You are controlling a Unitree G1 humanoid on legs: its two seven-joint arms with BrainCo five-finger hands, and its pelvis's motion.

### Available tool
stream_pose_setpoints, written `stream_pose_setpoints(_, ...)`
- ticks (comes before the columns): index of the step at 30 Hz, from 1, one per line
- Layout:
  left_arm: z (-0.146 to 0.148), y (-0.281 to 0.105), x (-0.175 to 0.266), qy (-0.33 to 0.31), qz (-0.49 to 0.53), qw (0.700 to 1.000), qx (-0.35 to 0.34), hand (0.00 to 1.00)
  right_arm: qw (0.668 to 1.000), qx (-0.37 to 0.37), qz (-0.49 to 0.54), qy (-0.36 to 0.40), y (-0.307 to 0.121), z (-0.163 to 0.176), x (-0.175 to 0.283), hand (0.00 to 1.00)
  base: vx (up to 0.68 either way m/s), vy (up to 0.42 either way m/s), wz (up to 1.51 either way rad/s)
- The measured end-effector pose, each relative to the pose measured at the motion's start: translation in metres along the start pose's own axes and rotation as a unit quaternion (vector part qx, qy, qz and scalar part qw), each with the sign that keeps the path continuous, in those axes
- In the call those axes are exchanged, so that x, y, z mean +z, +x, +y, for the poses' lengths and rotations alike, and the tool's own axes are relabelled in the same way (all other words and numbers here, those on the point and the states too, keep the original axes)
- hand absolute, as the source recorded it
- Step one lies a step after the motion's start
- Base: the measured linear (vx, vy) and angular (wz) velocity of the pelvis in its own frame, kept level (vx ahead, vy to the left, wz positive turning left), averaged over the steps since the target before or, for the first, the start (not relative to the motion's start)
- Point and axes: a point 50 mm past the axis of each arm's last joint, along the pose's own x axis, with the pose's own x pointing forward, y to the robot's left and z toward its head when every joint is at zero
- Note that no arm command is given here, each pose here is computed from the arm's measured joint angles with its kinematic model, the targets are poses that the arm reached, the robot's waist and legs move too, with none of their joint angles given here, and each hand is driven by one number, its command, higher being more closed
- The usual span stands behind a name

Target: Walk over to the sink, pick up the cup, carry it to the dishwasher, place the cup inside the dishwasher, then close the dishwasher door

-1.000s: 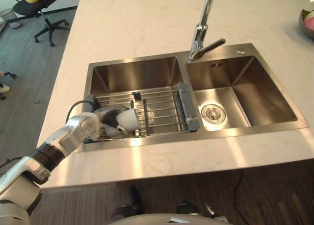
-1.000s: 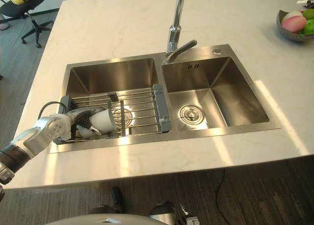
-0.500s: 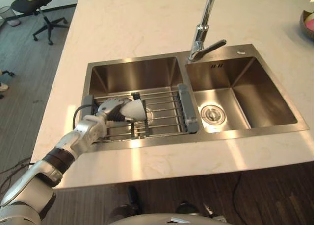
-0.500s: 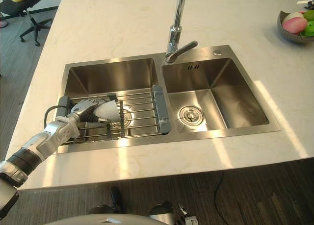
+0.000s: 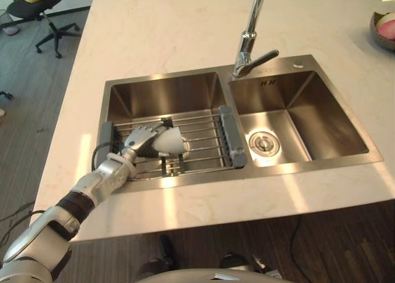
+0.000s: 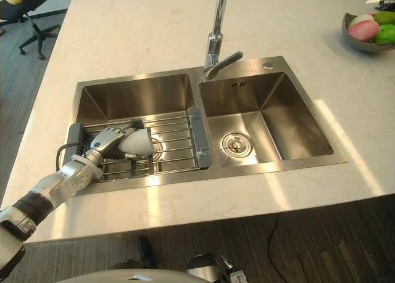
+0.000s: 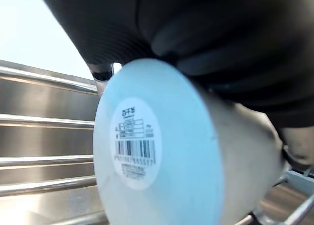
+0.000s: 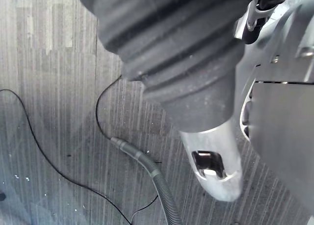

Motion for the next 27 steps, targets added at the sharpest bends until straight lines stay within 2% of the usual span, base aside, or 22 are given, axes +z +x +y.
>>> stream_pose_setpoints(5,0.011,-0.006,0.024,-0.109,-0.026,0.991,0.078,1.0,1.0,-0.001,0.001,0.002,0.0,-0.001,-0.001,0.0,0.0,-0.01,0.03)
stream_pose_setpoints(8,0.044,-0.007,0.04,-0.173,-0.062,0.966,0.181,1.0,1.0,-0.003,-0.003,0.015,0.0,-0.002,-0.001,0.0,-0.02,-0.022,0.08)
stream_pose_setpoints(11,0.071,-0.008,0.04,-0.179,-0.08,0.948,0.252,1.0,0.999,-0.001,-0.014,0.038,-0.001,-0.004,0.002,0.0,-0.05,-0.017,0.13)
stream_pose_setpoints(16,0.088,-0.012,0.045,-0.186,-0.111,0.93,0.298,1.0,0.998,0.009,-0.026,0.059,-0.002,-0.006,0.003,0.0,-0.06,-0.007,0.06)
stream_pose_setpoints(18,0.099,-0.015,0.05,-0.192,-0.134,0.914,0.332,1.0,0.998,0.011,-0.023,0.06,-0.002,-0.004,-0.001,0.0,-0.07,-0.008,0.15)
stream_pose_setpoints(21,0.111,-0.017,0.053,-0.229,-0.143,0.887,0.376,1.0,0.997,0.007,-0.02,0.069,-0.003,-0.007,-0.006,0.0,-0.04,-0.006,0.14)
stream_pose_setpoints(27,0.14,-0.03,0.03,-0.385,-0.099,0.775,0.491,1.0,0.997,0.005,-0.01,0.071,-0.002,-0.004,-0.015,0.0,0.02,-0.023,0.08)
